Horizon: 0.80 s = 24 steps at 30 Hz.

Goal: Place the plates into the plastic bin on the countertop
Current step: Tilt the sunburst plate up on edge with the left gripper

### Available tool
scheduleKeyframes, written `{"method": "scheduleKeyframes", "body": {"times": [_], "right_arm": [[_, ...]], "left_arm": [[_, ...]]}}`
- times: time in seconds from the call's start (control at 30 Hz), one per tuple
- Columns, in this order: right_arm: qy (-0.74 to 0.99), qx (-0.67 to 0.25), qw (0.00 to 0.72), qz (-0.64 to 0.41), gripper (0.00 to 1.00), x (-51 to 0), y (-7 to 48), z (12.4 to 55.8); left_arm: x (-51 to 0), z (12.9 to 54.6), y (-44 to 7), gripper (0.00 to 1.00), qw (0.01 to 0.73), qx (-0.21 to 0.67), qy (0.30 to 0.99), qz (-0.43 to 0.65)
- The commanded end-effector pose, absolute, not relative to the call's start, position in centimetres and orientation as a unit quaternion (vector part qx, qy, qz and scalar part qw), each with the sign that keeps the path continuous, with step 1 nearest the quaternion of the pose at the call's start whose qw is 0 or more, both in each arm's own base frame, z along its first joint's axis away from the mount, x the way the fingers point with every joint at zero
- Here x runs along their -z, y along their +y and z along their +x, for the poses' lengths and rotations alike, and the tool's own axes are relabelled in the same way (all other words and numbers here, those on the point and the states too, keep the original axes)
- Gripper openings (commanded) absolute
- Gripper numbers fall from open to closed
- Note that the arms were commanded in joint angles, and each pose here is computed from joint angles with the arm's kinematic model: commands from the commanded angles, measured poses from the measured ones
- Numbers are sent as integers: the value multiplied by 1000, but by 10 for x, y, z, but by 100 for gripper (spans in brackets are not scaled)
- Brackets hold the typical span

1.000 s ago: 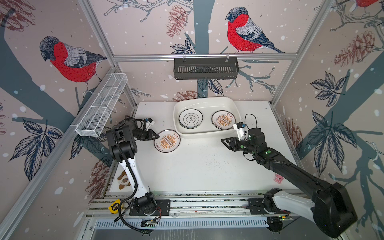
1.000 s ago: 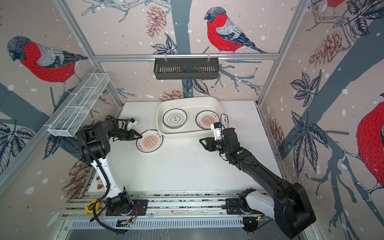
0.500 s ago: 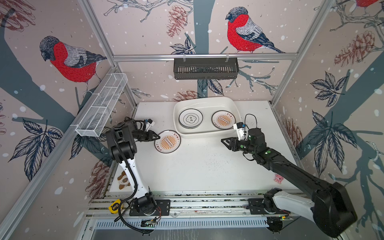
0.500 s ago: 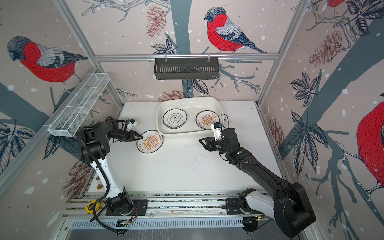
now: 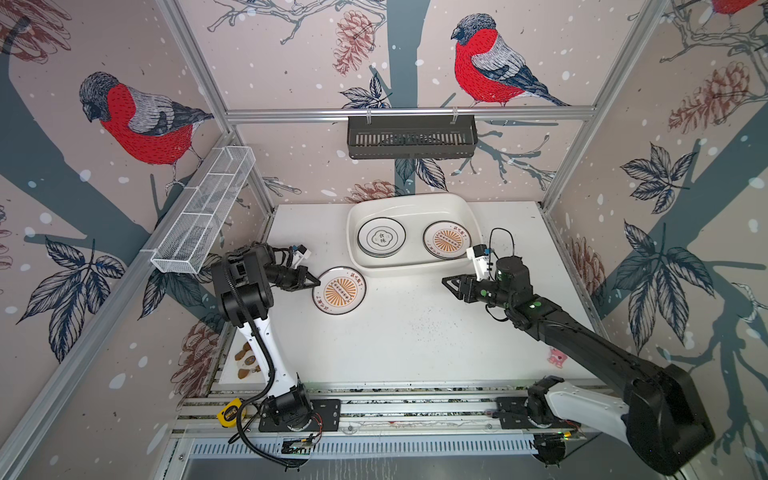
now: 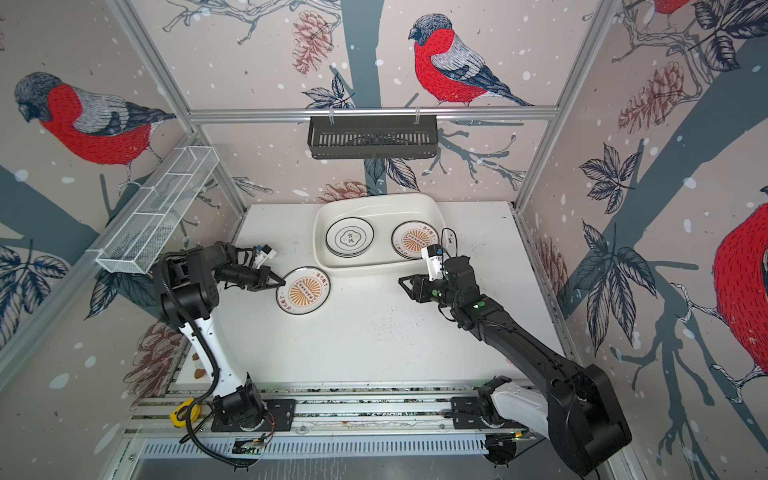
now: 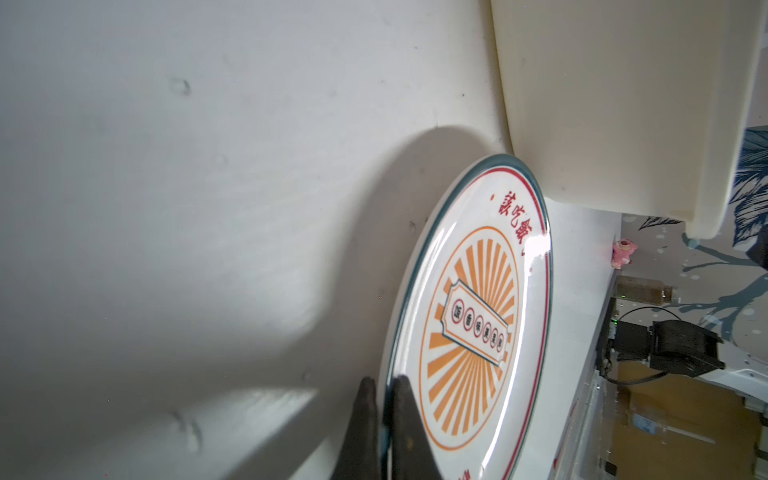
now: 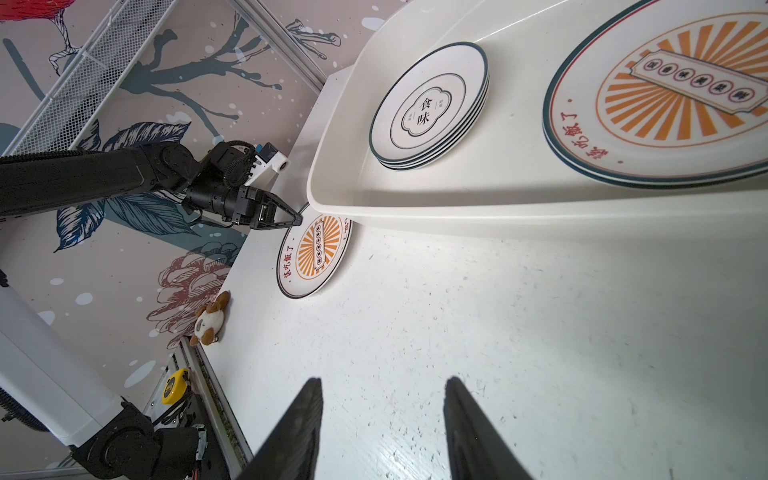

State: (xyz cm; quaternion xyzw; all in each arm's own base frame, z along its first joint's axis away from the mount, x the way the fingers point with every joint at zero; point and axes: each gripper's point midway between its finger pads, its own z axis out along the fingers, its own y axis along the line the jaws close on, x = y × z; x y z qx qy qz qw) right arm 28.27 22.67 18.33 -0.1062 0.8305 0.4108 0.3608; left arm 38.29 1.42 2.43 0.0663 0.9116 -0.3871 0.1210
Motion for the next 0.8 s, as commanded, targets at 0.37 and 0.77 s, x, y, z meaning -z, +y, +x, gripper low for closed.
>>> {"method": "scheduleKeyframes", "body": {"times": [0.37, 0.77], "right_arm": [[819, -419, 375, -119, 49, -195, 230, 284], [817, -419, 376, -122, 49, -195, 230, 285]], "left_arm": [[-52, 374, 42, 0, 123, 288, 941, 127], [-80, 373, 47, 0, 135, 262, 942, 160]]}}
